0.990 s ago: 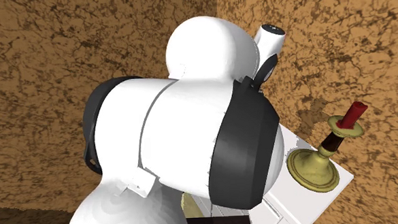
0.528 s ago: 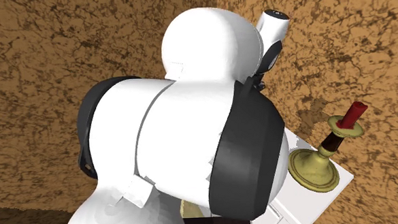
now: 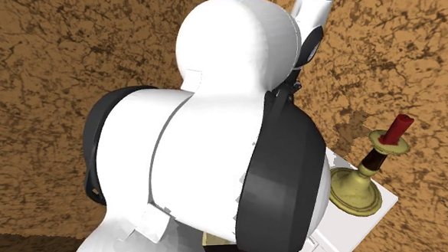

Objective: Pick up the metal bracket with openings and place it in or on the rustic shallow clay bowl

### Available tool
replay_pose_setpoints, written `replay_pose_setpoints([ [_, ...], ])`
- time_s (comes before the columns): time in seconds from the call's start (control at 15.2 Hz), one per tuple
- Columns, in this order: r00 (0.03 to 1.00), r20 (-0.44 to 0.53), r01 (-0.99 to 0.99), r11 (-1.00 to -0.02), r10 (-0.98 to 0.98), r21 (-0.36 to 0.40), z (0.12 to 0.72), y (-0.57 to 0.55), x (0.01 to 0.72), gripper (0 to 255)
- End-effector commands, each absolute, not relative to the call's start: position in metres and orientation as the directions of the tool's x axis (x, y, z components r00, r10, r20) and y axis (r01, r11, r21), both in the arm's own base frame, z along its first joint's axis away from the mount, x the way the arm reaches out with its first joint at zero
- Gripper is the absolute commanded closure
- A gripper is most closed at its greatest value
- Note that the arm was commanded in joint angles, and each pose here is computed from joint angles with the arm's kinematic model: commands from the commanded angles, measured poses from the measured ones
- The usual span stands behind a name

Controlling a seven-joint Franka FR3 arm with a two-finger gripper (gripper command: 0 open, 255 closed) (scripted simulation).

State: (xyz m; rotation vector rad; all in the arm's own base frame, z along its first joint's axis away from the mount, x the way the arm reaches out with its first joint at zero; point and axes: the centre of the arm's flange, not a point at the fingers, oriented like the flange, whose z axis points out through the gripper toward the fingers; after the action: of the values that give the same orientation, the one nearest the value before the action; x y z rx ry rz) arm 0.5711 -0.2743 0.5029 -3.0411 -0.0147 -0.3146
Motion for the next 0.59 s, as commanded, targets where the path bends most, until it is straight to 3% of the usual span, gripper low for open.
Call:
replay_pose_setpoints([
  [0.0,0.979,0.204,0.018,-0.996,0.001,-0.083,0.513,-0.274,0.570,255],
  [0.53,0.979,0.204,0.018,-0.996,0.001,-0.083,0.533,-0.218,0.604,255],
])
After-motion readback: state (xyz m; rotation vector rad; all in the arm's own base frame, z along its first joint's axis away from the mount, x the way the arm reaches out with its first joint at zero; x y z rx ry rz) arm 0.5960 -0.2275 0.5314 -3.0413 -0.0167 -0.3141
